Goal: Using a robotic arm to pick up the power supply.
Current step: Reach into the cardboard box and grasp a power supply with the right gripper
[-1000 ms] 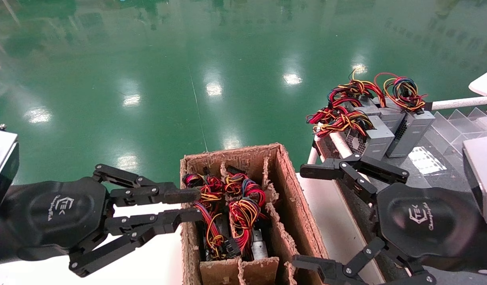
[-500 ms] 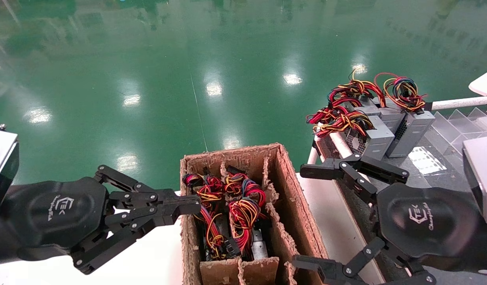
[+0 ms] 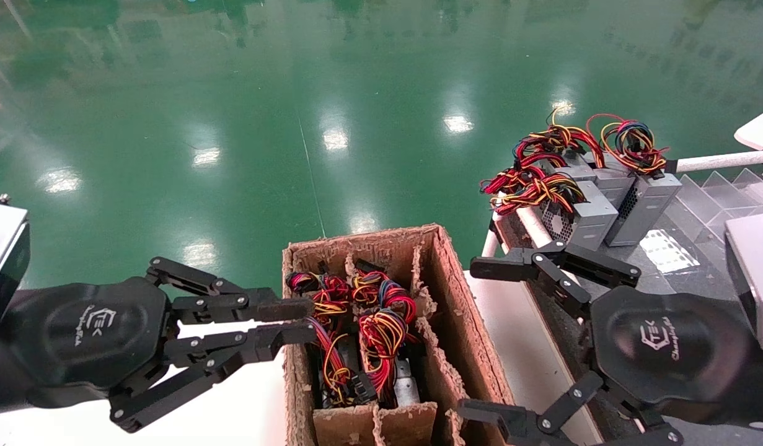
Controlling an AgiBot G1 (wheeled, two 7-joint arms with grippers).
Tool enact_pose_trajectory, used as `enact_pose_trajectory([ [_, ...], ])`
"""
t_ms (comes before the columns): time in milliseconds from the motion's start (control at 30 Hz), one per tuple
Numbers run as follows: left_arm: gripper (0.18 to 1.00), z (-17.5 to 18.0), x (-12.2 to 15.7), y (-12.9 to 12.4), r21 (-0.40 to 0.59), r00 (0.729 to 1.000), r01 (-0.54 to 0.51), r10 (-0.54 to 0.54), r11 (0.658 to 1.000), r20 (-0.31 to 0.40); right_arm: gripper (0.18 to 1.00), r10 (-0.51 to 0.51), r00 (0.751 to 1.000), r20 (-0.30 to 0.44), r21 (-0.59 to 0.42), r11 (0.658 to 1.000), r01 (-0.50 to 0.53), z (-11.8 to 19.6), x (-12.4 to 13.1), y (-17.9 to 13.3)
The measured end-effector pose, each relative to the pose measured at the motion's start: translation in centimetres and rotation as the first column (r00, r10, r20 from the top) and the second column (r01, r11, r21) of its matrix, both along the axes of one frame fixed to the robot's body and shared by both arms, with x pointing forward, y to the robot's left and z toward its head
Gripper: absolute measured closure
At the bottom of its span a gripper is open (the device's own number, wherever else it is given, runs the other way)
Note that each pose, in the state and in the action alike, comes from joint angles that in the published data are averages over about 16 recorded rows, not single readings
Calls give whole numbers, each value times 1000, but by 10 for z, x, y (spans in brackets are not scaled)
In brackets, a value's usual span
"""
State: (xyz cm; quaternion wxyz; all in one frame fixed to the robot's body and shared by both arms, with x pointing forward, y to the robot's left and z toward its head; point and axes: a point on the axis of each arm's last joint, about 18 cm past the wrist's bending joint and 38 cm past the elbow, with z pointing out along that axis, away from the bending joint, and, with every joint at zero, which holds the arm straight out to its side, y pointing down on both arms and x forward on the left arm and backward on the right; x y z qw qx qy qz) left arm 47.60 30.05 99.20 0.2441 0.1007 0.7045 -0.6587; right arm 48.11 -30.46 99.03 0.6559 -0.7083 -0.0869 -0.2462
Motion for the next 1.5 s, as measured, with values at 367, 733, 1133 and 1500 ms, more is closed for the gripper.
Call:
enact_pose_trajectory([
  [367,783,0,0,0,0,1000,0,0,1000,0,178,-141,983,-121,-85,988,131,-22,40,3],
  [733,535,0,0,0,0,1000,0,0,1000,0,178,-256,927,-276,-202,958,204,-57,97,36],
  [1133,300,0,0,0,0,1000,0,0,1000,0,213,-271,907,-323,-207,955,212,-79,131,66],
  [1500,201,0,0,0,0,1000,0,0,1000,0,349,-279,909,-308,-190,955,228,-91,141,73],
])
